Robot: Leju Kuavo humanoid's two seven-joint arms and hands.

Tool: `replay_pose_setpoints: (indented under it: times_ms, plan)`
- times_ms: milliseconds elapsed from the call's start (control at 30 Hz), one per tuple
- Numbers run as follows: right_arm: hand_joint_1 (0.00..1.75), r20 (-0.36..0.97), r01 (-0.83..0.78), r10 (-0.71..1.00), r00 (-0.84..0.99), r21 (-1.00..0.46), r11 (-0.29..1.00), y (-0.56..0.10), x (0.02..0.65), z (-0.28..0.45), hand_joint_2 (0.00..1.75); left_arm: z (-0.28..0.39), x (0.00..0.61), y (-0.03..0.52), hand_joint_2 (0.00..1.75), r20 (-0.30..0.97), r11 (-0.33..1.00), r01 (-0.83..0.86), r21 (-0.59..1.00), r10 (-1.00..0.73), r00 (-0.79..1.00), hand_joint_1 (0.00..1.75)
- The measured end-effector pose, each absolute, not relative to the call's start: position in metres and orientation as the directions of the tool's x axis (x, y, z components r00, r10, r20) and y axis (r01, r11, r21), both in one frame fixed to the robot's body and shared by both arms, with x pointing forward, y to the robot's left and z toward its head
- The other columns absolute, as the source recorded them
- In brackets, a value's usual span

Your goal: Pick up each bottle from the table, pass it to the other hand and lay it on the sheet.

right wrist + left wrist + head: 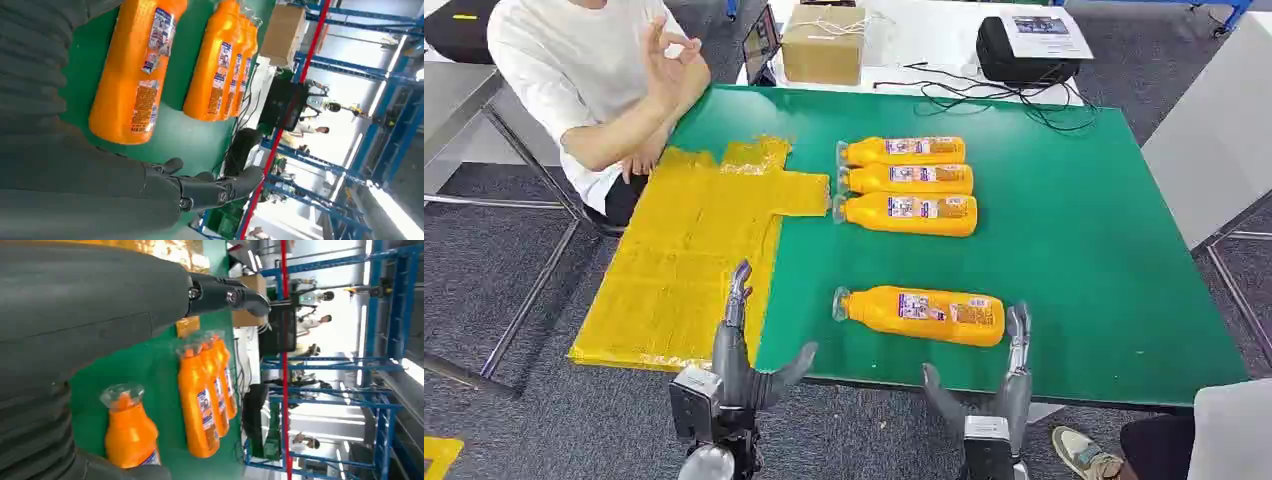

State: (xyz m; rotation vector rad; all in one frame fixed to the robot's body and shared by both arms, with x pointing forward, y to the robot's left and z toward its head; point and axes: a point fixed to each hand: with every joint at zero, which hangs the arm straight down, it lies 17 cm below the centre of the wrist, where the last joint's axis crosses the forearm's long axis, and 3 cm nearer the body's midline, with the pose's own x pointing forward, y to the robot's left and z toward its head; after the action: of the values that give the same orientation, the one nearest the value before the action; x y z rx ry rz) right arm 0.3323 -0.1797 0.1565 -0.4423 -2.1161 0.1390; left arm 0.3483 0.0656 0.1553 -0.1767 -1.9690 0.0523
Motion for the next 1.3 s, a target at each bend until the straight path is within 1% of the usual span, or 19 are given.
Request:
replay_pose_setpoints:
  times_ms: [100, 367, 500, 633, 767, 933, 1067, 1300]
  plan:
    - [0.0, 0.78, 0.24, 0.401, -0.481, -0.322, 0.916, -0.183, 0.338, 0.149, 1.75, 0.152, 0.346, 0.068, 1.75, 0.913, 0.988, 0.093, -0.122, 0.149, -0.379, 0.0]
    - [0.0, 0.718, 0.152, 0.553, -0.422, -0.546, 0.824, -0.179, 0.365, 0.11, 1.75, 0.152, 0.343, 0.065, 1.75, 0.91, 0.985, 0.116, -0.131, 0.166, -0.38, 0.0]
    - [0.0, 0.62, 0.124, 0.667, -0.414, -0.687, 0.716, -0.184, 0.39, 0.09, 1.75, 0.159, 0.343, 0.054, 1.75, 0.902, 0.977, 0.167, -0.133, 0.189, -0.389, 0.0]
    - [0.0, 0.513, 0.117, 0.744, -0.428, -0.785, 0.608, -0.191, 0.428, 0.085, 1.75, 0.165, 0.346, 0.044, 1.75, 0.894, 0.969, 0.201, -0.145, 0.216, -0.394, 0.0]
    - [0.0, 0.41, 0.08, 0.802, -0.435, -0.869, 0.488, -0.184, 0.459, 0.073, 1.75, 0.164, 0.35, 0.03, 1.75, 0.904, 0.957, 0.246, -0.156, 0.239, -0.355, 0.0]
    - [0.0, 0.34, 0.033, 0.834, -0.434, -0.919, 0.392, -0.177, 0.481, 0.059, 1.75, 0.144, 0.355, 0.013, 1.75, 0.943, 0.947, 0.279, -0.159, 0.23, -0.242, 0.0]
    - [0.0, 0.308, -0.006, 0.843, -0.442, -0.94, 0.34, -0.17, 0.483, 0.045, 1.75, 0.148, 0.357, 0.013, 1.75, 0.941, 0.964, 0.252, -0.08, 0.157, -0.299, 0.0]
    - [0.0, 0.297, -0.039, 0.844, -0.446, -0.949, 0.314, -0.165, 0.484, 0.035, 1.75, 0.146, 0.356, 0.009, 1.75, 0.943, 0.964, 0.257, -0.063, 0.142, -0.301, 0.0]
